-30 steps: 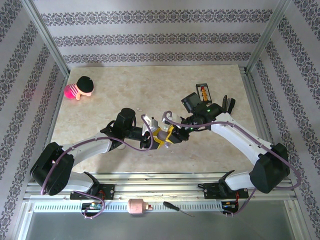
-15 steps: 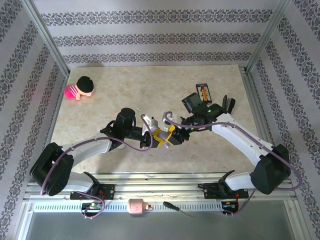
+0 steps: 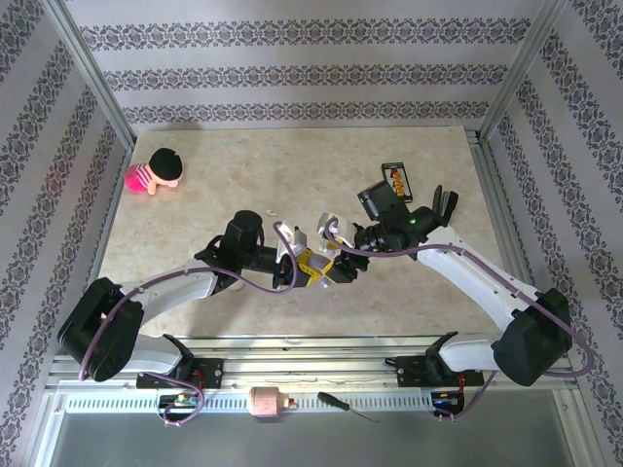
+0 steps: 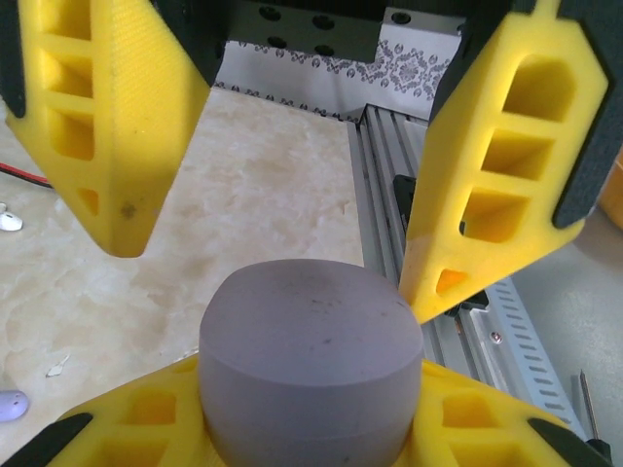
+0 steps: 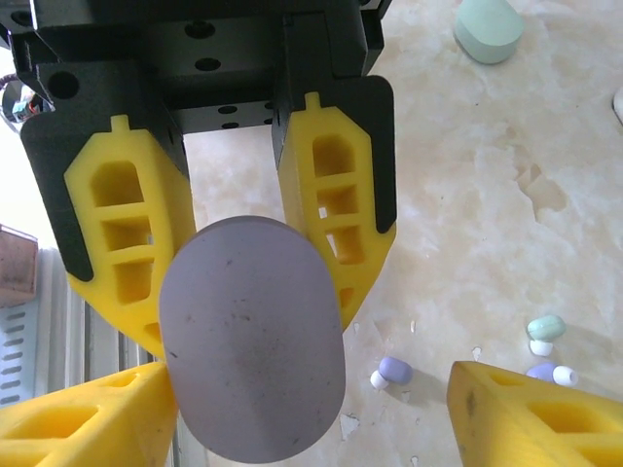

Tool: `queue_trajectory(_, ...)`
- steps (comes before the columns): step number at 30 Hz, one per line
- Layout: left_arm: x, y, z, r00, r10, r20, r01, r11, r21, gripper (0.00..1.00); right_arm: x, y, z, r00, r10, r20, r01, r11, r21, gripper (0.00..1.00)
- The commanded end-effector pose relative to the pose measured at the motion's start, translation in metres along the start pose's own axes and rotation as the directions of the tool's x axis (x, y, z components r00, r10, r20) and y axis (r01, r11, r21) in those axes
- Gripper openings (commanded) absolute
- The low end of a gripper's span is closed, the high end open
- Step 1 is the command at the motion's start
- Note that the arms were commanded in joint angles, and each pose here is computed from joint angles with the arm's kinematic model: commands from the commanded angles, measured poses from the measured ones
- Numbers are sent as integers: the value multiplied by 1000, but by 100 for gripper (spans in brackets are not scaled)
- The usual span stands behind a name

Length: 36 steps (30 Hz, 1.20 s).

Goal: Insert the wireless bluetooth earbuds into the charging case

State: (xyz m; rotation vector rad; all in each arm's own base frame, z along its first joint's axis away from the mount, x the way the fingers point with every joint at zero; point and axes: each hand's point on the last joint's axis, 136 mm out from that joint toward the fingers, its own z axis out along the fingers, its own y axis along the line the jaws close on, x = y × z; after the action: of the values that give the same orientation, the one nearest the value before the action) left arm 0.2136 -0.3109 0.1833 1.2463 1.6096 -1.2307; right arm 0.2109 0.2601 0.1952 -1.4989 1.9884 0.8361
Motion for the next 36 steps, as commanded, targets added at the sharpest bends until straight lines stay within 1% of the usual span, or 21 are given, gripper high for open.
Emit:
queue_trajectory(1,-19,-15,0,997,49,57,-52,997,50,27,0,-5,0,1000,3,13,-4,1000,27,74)
queue_trajectory(6,-18,-17,-1,996,60,61,-63,996,57,27,1,-15,-2,1000,14,8,-15,997,80,74)
queue_trajectory(14,-12,-17,-1,995,87,58,-90,995,51,27,-6,-32,-22,994,44,101,-62,982,180,74)
queue_trajectory(19,-14,-18,-1,992,102,72,-106,993,50,27,-5,-45,-29,990,77,117,-104,965,242,73)
queue_trajectory(25,-15,-16,-2,989,122,80,-125,992,32,27,-11,-48,-35,983,74,169,-116,960,255,74)
queue_trajectory(28,-14,-11,-2,988,126,86,-127,992,2,27,-18,-41,-40,977,49,209,-98,968,231,76)
queue_trajectory(32,-14,-1,-4,985,139,105,-132,989,-66,27,-32,-30,-54,947,-6,320,-69,972,224,84)
queue_trajectory(34,-15,6,-5,984,135,113,-124,987,-98,27,-37,-29,-63,931,-7,365,-83,969,231,88)
queue_trajectory(36,-15,13,-8,982,136,130,-119,984,-135,27,-41,-33,-73,911,26,412,-136,961,241,89)
